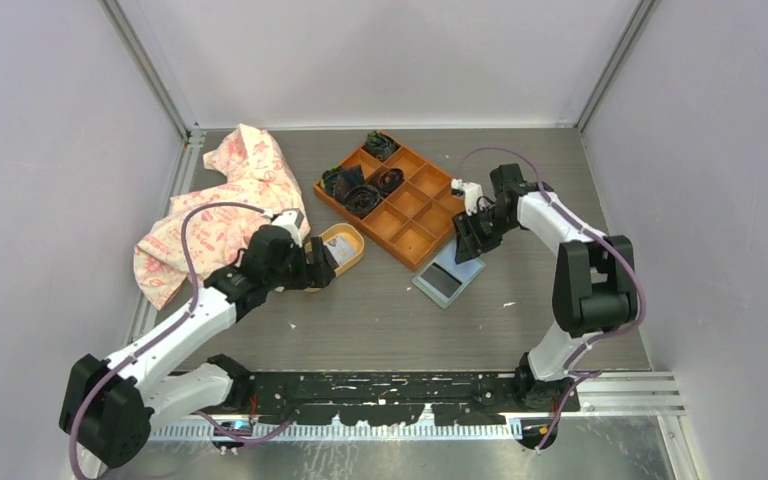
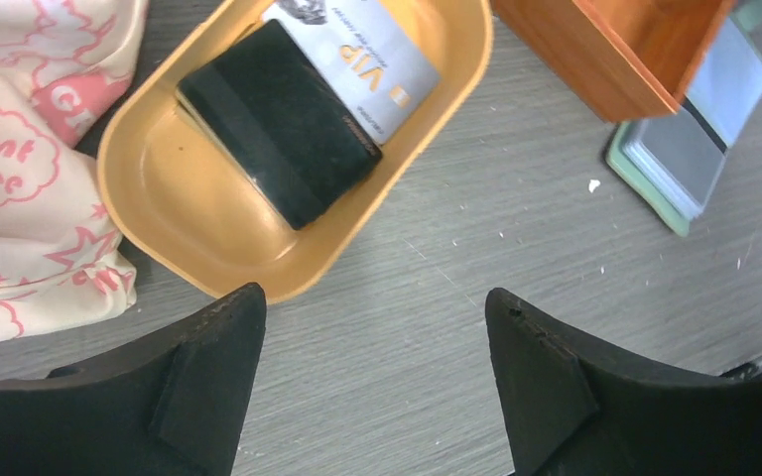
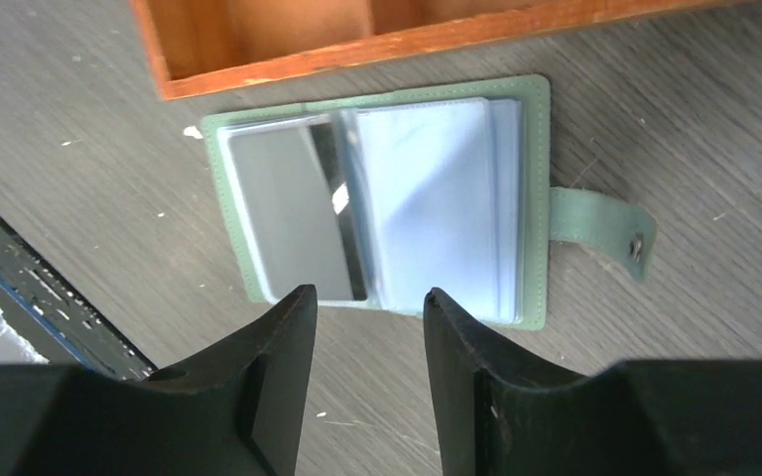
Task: Put the credit cards into the card holder
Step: Open the card holder at the center of the board, then pick up the credit card from the storage box.
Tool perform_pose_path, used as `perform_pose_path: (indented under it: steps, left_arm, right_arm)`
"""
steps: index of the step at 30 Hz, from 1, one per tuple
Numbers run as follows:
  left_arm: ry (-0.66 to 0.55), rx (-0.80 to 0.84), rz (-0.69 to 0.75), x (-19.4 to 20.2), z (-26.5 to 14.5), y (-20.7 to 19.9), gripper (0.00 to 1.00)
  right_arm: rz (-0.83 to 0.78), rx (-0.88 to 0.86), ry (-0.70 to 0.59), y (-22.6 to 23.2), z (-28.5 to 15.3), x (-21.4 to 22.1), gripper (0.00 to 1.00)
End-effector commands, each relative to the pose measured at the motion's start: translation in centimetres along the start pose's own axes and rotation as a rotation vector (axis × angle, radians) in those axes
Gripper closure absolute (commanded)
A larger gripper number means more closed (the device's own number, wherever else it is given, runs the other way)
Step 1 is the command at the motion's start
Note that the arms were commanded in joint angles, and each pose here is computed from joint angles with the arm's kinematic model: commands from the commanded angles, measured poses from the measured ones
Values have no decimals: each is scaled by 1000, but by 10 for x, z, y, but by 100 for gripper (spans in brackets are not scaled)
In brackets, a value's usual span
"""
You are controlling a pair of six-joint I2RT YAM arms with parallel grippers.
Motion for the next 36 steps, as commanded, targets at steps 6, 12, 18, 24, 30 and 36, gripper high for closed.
perform_pose_path:
  steps: [6, 12, 18, 24, 30, 36]
  left_arm:
    - [25, -151, -358, -35, 31, 20, 28]
    - [24, -314, -438, -38, 46, 39, 28]
    - [101, -426, -430, -31, 58, 47, 26]
    - [144, -461, -422, -29, 74, 47, 24]
    - [217, -502, -410, -11, 97, 49, 23]
    - [290, -565, -392, 4, 109, 57, 22]
  right_arm:
    - [-268, -94, -407, 77, -90, -59, 3]
    - [-161, -366, -342, 115, -87, -67, 0]
    - [-159, -348, -397, 112, -83, -57, 1]
    - [-157, -340, -375, 108, -78, -55, 0]
    - [-149, -357, -364, 108, -75, -52, 0]
    - [-144, -367, -344, 108, -72, -50, 1]
Point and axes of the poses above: each gripper's point midway between its finger pads, its own z axis out along the fingers, its own y axis along the line the jaws close on, x = y × z, the point moved 1 cm from there along -z, back along the fingers, and after that the axes turned 14 degrees about z, right-handed, at the moved point
